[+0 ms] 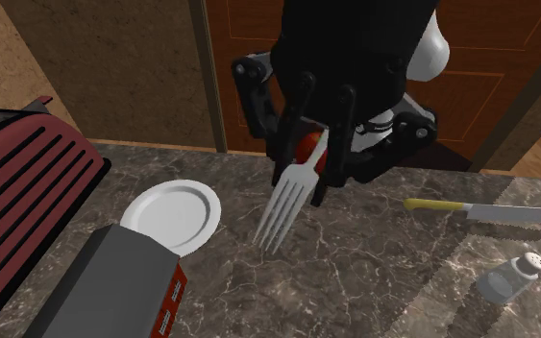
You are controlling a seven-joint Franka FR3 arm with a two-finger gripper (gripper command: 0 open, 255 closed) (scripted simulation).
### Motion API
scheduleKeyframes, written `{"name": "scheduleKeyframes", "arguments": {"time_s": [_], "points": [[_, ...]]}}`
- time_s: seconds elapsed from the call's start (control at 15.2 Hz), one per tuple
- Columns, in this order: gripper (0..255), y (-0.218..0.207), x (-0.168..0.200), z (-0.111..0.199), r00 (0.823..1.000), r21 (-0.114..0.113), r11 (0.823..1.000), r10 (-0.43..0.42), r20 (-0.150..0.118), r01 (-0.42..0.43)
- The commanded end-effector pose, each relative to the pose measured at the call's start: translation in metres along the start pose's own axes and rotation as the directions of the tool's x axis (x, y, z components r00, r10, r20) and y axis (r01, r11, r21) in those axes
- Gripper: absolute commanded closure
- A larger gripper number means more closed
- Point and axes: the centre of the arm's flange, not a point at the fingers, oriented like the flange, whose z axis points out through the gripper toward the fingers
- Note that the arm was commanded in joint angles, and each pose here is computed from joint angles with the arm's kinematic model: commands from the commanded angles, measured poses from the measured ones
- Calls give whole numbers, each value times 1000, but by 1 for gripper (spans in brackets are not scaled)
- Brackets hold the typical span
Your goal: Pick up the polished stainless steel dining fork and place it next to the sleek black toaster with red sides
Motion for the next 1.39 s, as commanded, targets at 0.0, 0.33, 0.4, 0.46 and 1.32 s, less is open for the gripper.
{"name": "scheduleKeyframes", "arguments": {"time_s": [0.0, 0.33, 0.4, 0.46, 1.32], "points": [[255, 23, -6, 2, 1000, 0, 1000, -2, -1, 2], [255, 87, -23, 7, 1000, 0, 1000, -2, -1, 2], [255, 99, -26, 7, 1000, 0, 1000, -2, -1, 2], [255, 112, -29, 8, 1000, 0, 1000, -2, -1, 2], [255, 278, -73, 19, 1000, 0, 1000, -2, -1, 2]]}}
